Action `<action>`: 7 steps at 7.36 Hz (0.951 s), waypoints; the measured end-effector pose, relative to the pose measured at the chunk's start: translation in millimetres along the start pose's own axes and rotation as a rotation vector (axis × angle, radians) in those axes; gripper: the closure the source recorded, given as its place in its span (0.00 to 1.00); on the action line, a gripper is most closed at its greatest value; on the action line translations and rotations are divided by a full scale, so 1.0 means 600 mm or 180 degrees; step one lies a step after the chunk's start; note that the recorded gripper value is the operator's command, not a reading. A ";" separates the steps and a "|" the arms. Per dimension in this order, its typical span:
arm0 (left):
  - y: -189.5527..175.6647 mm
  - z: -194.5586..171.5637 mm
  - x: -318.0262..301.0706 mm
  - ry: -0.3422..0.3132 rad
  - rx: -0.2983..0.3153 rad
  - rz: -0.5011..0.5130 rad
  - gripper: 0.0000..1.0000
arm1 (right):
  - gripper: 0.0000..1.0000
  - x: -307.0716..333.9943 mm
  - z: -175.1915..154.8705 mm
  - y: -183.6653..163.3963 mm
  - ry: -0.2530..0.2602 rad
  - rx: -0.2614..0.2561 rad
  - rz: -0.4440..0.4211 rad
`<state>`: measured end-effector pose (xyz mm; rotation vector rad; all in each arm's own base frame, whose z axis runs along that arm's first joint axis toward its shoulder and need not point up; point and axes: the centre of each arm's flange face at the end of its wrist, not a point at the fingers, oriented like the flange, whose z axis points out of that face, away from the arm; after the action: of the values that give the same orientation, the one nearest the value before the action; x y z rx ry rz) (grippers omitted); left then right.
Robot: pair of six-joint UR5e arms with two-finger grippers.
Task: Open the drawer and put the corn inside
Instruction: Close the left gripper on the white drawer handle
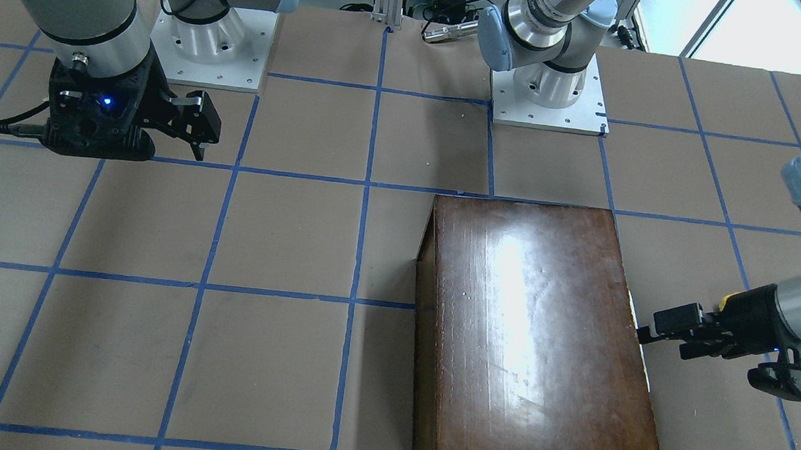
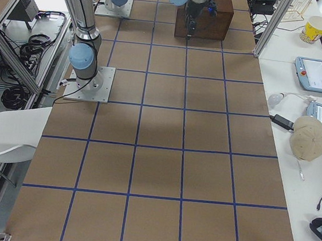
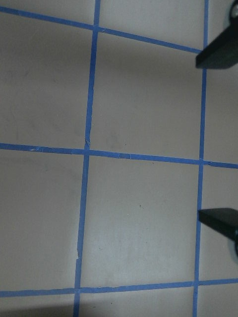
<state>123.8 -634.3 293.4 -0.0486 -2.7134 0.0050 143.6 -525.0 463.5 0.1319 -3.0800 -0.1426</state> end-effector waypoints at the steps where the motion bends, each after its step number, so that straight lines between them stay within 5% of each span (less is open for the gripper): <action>1: 0.000 0.003 0.000 0.0019 -0.0001 -0.0014 0.00 | 0.00 0.000 0.000 0.000 0.0000 0.0001 0.0000; 7: 0.002 0.033 -0.011 0.0081 -0.0086 -0.0066 0.00 | 0.00 0.000 -0.001 0.000 0.0001 0.0004 0.0001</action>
<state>121.4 -633.2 273.0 -0.0282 -2.6884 -0.0381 143.3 -524.8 464.0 0.1313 -3.0797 -0.1406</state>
